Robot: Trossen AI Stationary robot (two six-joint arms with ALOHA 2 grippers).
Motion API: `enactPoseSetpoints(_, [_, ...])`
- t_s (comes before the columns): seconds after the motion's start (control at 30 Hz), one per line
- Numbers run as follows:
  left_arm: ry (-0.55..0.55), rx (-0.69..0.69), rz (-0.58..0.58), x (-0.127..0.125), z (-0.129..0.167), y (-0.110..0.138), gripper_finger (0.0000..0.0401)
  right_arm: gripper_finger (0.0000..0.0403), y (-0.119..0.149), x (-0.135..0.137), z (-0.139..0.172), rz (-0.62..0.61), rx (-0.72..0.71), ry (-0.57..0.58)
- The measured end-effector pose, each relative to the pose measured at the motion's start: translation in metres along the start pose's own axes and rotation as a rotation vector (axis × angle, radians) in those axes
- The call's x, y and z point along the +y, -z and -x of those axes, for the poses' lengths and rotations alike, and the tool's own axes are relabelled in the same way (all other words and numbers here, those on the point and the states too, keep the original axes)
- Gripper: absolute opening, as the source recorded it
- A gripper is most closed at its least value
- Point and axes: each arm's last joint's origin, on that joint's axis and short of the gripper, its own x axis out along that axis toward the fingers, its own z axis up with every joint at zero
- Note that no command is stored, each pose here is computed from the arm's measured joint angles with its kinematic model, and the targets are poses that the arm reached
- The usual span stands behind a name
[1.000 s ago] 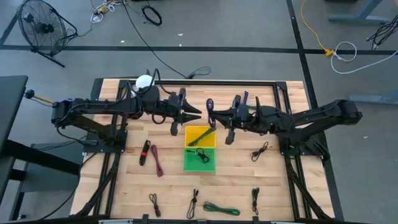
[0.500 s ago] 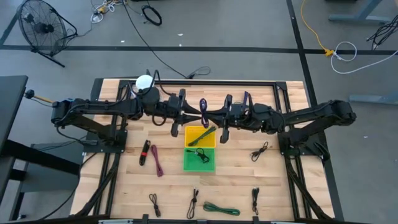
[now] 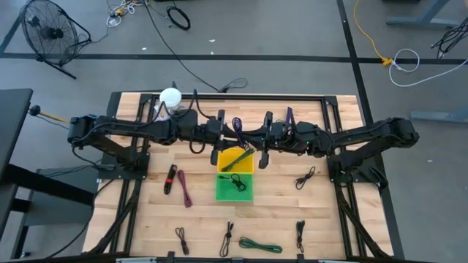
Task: Pick & Place USB Port
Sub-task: Put the violet and black USB cable into the yellow bin
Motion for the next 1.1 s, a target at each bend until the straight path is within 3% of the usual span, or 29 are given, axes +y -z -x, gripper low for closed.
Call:
enactPoseSetpoints(0.23, [0.025,-0.002,-0.008,-0.001,0.0,0.0,0.0085,0.0,0.0,0.0,0.0,0.001,0.0,-0.001])
enactPoseSetpoints(0.4, [0.015,0.015,-0.016,0.0,0.0,0.001,0.002,0.0001,0.001,0.0,0.0,0.001,0.014,-0.003])
enactPoseSetpoints(0.57, [-0.025,0.043,-0.015,0.001,0.0,0.004,0.0017,0.0014,0.004,0.0,0.0,-0.001,0.043,0.001])
enactPoseSetpoints(0.83, [-0.08,0.104,-0.017,0.003,0.002,0.009,0.0017,0.0077,0.006,-0.002,0.005,0.031,0.111,0.014])
enactPoseSetpoints(1.1, [-0.162,0.18,-0.021,0.008,0.011,0.009,0.0017,0.0137,-0.002,-0.008,0.025,0.042,0.222,0.115])
